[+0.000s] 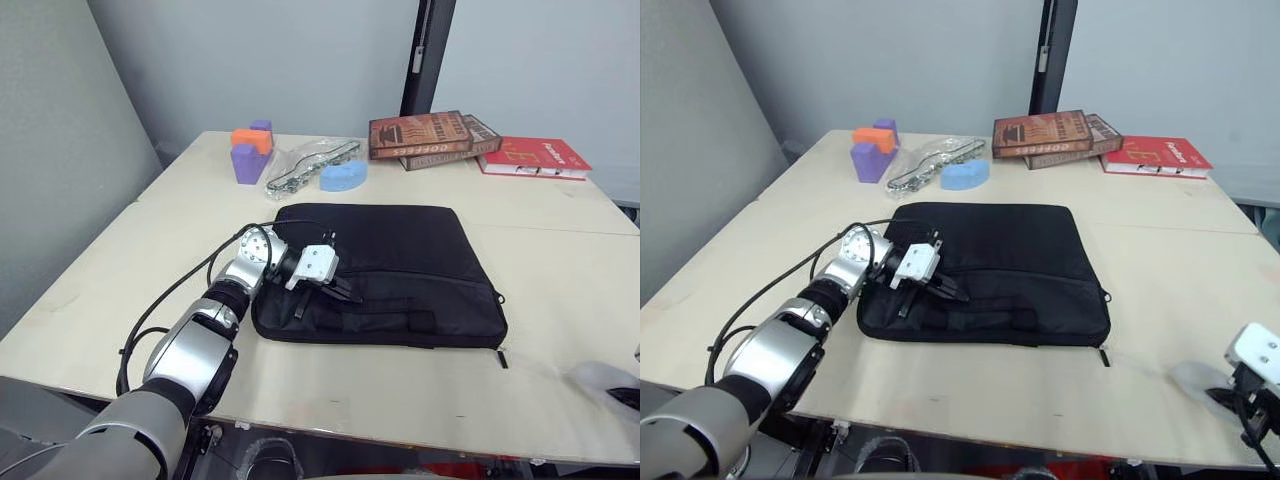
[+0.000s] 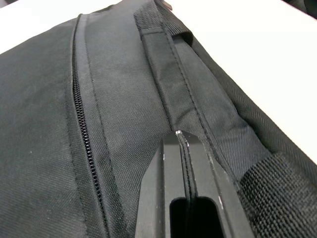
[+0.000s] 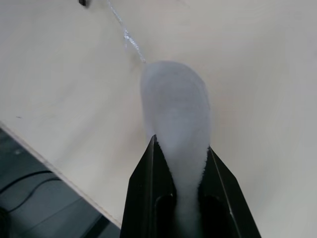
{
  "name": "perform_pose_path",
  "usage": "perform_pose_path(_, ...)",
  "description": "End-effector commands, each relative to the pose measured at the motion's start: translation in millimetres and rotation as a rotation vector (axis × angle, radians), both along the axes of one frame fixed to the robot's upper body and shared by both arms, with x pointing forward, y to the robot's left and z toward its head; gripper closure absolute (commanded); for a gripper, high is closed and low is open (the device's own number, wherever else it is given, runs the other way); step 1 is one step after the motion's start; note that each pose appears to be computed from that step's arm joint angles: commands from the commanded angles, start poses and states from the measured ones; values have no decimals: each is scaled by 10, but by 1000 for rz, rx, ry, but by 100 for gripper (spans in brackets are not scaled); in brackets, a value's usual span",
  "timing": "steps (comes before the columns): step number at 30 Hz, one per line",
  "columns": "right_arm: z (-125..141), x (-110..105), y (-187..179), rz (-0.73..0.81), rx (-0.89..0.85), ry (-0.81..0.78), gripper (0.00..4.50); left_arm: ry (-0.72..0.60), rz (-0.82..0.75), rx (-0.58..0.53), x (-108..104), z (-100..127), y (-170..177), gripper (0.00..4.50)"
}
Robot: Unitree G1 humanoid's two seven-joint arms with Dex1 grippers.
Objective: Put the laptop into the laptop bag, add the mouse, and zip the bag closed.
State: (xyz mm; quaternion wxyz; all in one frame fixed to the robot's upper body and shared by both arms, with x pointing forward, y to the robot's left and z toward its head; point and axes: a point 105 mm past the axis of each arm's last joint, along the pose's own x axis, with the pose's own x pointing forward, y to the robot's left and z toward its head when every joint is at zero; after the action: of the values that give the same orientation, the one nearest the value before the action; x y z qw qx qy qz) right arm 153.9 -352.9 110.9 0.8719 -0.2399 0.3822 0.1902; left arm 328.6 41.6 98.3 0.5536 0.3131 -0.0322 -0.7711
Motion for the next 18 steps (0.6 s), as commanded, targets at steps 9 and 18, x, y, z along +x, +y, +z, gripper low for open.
perform_pose_path(9, 71, 250, -254, -67, -132, -79, 448, 28, -15, 179, -76, -335, 198, 450)
perform_pose_path(18, 91, 543, -97, -53, -156, -187, 448, 16, -36, 211, -125, -428, 237, 450)
